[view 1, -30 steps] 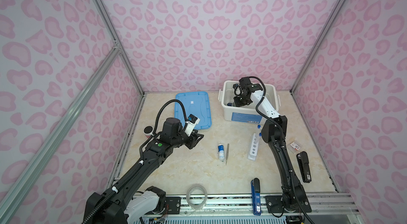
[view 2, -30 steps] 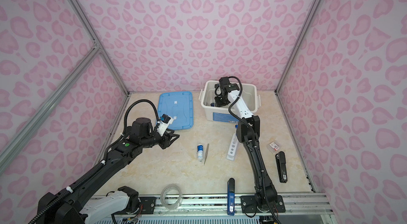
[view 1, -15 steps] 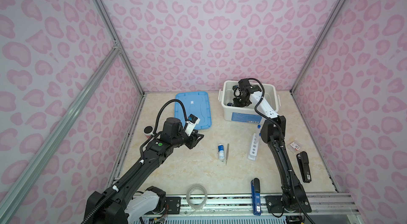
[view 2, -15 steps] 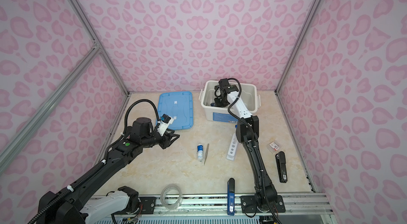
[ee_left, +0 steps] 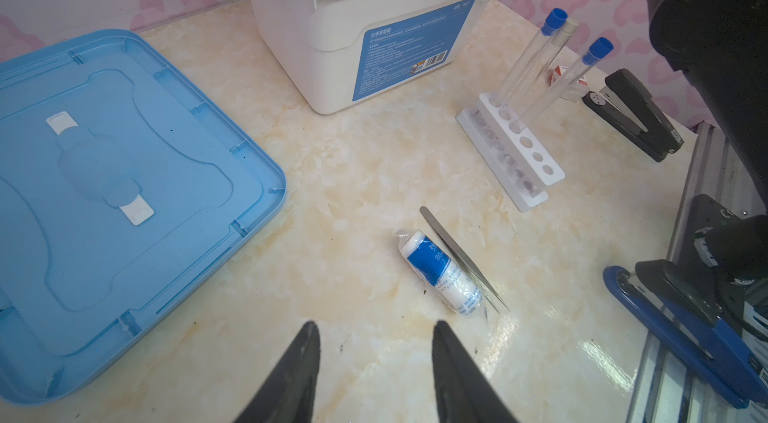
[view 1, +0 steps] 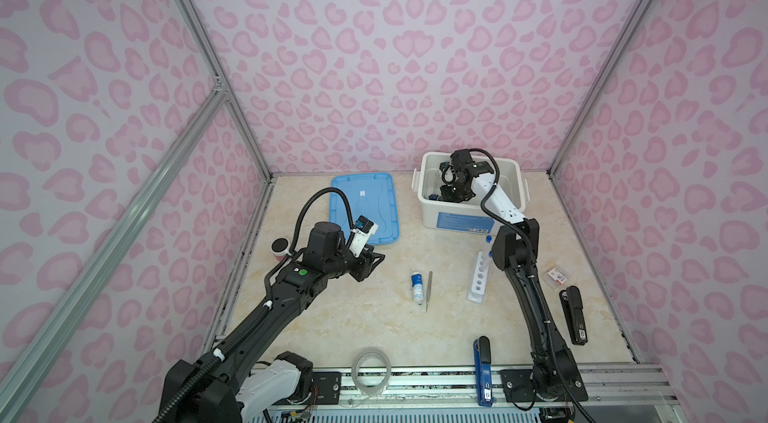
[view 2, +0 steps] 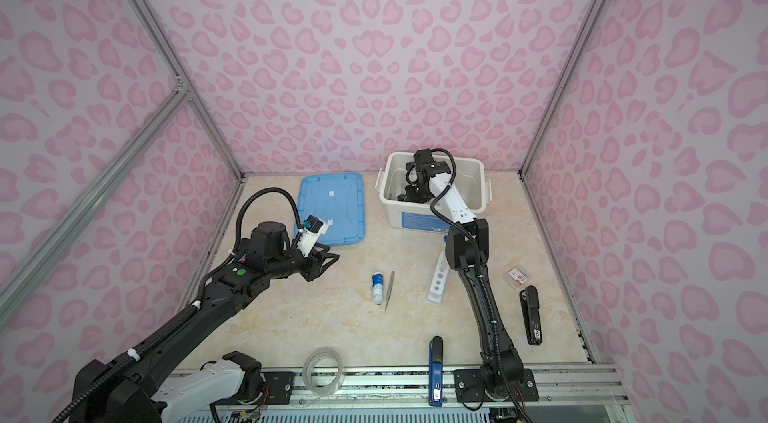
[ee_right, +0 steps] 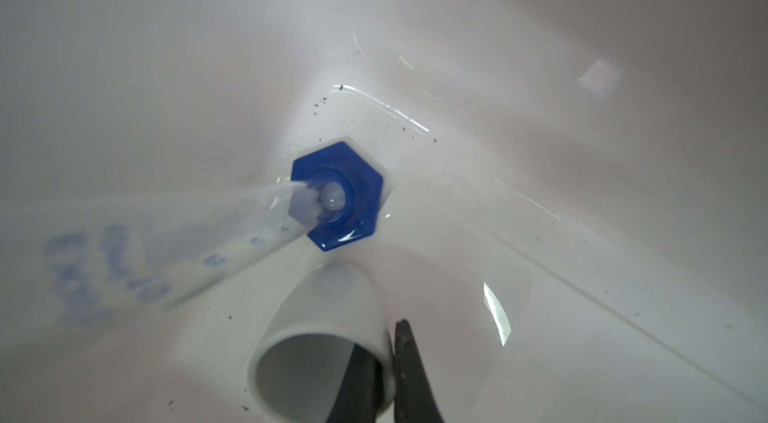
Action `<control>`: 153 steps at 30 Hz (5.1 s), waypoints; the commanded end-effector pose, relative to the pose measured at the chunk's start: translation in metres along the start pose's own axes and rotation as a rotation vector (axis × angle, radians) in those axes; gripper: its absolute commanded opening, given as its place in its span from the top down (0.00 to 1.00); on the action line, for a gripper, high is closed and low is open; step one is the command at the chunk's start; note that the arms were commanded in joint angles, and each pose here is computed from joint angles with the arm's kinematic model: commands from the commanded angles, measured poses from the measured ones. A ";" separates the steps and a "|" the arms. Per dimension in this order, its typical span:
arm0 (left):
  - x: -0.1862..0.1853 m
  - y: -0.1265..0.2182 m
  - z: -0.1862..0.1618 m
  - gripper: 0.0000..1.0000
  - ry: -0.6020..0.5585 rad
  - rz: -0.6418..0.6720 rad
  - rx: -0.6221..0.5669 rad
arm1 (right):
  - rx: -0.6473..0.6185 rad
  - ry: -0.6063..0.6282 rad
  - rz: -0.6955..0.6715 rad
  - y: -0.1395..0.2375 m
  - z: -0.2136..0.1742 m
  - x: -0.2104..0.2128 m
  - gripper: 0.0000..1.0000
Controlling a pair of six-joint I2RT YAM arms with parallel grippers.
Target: Organize the chemistry lab equipment
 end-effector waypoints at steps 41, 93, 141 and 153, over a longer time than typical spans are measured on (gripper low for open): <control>-0.007 0.013 0.014 0.53 -0.038 -0.006 -0.080 | -0.152 -0.008 -0.065 0.077 0.033 -0.013 0.62; -0.023 0.048 0.026 0.52 -0.124 0.005 -0.219 | -0.243 -0.059 0.039 0.187 -0.191 0.199 0.39; -0.018 0.041 0.018 0.52 -0.118 0.022 -0.193 | 0.122 -0.117 -0.078 0.060 -0.242 0.228 0.46; -0.017 0.040 0.017 0.52 -0.116 0.023 -0.185 | 0.145 -0.120 -0.071 0.053 -0.246 0.227 0.58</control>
Point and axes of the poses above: each gripper's point midway between its finger pads, its own y axis back along the fingers, its own x axis along the line the jaws close on, z = x × y, the point moved 4 cm from there along y, back along the fingers, and after that the axes turned 1 degree about -y, right-handed, at the moved point
